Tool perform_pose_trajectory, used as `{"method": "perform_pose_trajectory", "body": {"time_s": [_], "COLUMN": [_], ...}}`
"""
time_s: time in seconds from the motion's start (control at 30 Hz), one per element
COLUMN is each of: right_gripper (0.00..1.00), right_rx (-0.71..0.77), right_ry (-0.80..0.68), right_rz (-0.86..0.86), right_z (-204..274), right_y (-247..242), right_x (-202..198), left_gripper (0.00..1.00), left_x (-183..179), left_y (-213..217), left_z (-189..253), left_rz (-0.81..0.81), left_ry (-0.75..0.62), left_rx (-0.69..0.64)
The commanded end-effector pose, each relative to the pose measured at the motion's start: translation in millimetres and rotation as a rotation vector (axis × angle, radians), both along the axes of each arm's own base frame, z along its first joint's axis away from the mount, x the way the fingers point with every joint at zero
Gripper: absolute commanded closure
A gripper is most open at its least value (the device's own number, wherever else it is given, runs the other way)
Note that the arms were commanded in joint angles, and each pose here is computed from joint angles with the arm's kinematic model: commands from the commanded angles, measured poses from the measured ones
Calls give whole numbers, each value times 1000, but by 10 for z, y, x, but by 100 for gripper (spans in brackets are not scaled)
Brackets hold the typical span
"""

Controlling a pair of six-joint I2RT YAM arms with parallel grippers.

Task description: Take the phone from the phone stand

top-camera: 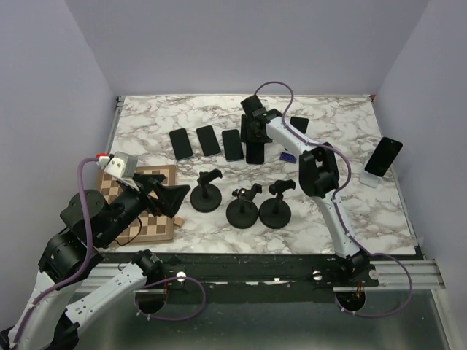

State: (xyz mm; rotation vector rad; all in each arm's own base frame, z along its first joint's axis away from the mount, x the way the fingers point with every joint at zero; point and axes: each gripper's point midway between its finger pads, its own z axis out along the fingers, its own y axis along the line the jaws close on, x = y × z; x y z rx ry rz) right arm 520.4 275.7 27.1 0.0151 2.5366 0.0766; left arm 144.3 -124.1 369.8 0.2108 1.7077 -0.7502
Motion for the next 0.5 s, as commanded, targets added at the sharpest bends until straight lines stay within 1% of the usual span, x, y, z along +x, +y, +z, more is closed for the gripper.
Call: {"method": "perform_pose_trajectory", "body": {"time_s": [0.0,0.17,0.47], "right_gripper": [67,56,26], "right_rx": [-8,19,-76], "right_ry": [93,88,69], "right_rz": [-16,-20,25], "right_z": [-483,-468,-501], "right_y": [118,195,48], "right_x": [-192,-191,-179], "left_gripper": [5,5,2], "left_x": [-5,7,-8], "left_y": [-15,-46,-65], "left_z": [62,66,85], "left_rz": [-5,-13,-23], "left_ry": [0,8,11], "left_rx": [-16,-17,-29]}}
